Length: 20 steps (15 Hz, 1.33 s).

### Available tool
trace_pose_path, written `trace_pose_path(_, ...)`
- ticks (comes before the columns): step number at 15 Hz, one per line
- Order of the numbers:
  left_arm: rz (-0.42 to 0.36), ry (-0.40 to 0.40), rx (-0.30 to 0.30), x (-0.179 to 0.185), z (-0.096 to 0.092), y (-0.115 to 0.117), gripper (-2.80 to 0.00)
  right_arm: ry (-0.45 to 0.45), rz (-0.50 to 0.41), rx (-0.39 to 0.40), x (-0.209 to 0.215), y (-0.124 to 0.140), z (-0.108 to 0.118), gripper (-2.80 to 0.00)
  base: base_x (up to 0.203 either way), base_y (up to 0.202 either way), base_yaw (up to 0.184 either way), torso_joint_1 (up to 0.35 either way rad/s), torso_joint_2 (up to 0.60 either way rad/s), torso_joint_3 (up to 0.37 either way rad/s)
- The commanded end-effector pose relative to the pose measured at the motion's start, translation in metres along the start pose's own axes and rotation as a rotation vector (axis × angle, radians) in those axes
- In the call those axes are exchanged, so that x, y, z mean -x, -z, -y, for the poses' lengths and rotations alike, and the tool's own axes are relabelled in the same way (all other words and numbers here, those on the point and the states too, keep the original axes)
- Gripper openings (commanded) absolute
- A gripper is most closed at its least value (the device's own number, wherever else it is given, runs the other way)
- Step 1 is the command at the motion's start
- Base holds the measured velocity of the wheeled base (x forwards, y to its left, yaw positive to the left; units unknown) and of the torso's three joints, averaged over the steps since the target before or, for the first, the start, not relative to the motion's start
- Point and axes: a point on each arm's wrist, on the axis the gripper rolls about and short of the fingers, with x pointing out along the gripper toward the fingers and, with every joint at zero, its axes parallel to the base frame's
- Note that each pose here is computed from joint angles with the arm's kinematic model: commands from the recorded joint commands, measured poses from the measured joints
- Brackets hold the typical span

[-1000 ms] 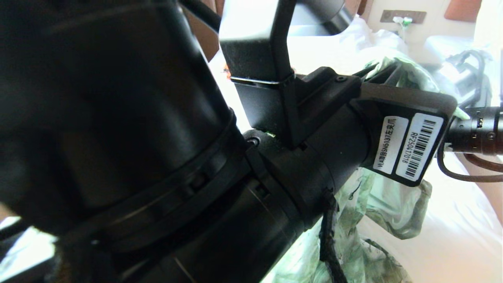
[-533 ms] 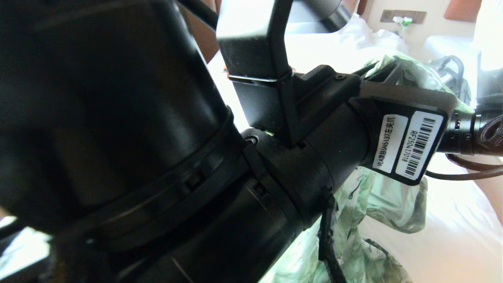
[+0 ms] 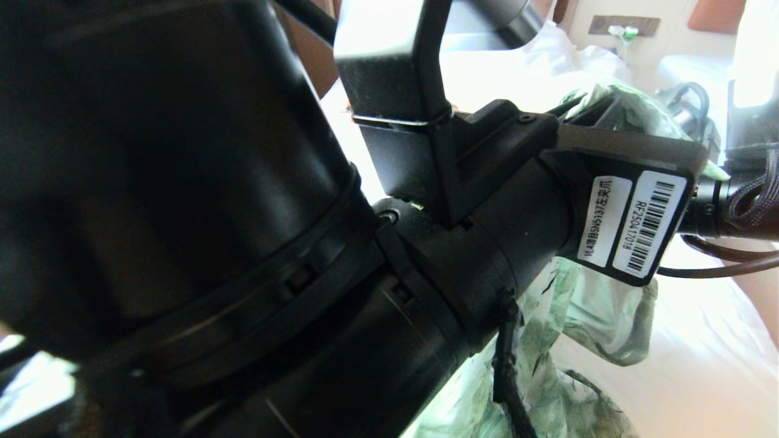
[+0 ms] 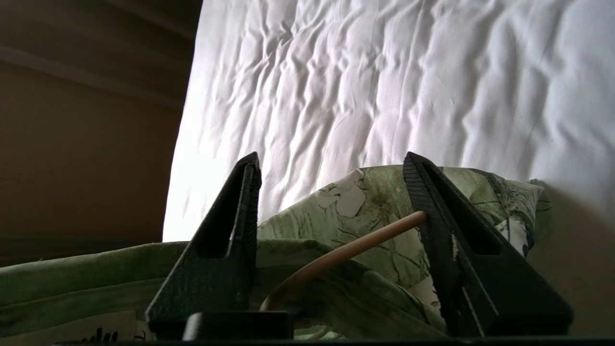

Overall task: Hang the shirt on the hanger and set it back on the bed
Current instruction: Take the clothes hanger out of the clothes

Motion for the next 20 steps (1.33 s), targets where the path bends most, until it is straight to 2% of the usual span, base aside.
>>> trace_pose_path(1, 0.005, -0.004, 0.001, 0.000, 0.000, -0.001, -2.80, -0.004, -0.002, -0.003, 0.000, 0.001, -0.001, -2.80, 0.000, 0.000, 0.000, 0.000, 0.00, 0.000)
trace_pose_path(12, 0.006, -0.002, 0.000, -0.003, 0.001, 0.000, -2.80, -0.004, 0.033, -0.003, 0.010, -0.007, -0.002, -2.80, 0.000, 0.000, 0.000, 0.000, 0.00, 0.000)
trace_pose_path(15, 0.017, -0.007, 0.003, -0.002, -0.001, -0.005, -2.80, 0.012, 0.056, -0.027, 0.017, -0.011, 0.003, -2.80, 0.000, 0.000, 0.000, 0.000, 0.00, 0.000)
trace_pose_path(19, 0.024, -0.008, 0.002, -0.002, -0.002, -0.007, -2.80, 0.035, 0.024, -0.036, 0.017, -0.011, 0.003, -2.80, 0.000, 0.000, 0.000, 0.000, 0.00, 0.000)
trace_pose_path(20, 0.025, -0.009, -0.005, -0.002, -0.002, -0.008, -2.80, 0.039, 0.021, -0.036, 0.017, -0.012, 0.003, 0.00, 0.000, 0.000, 0.000, 0.000, 0.00, 0.000)
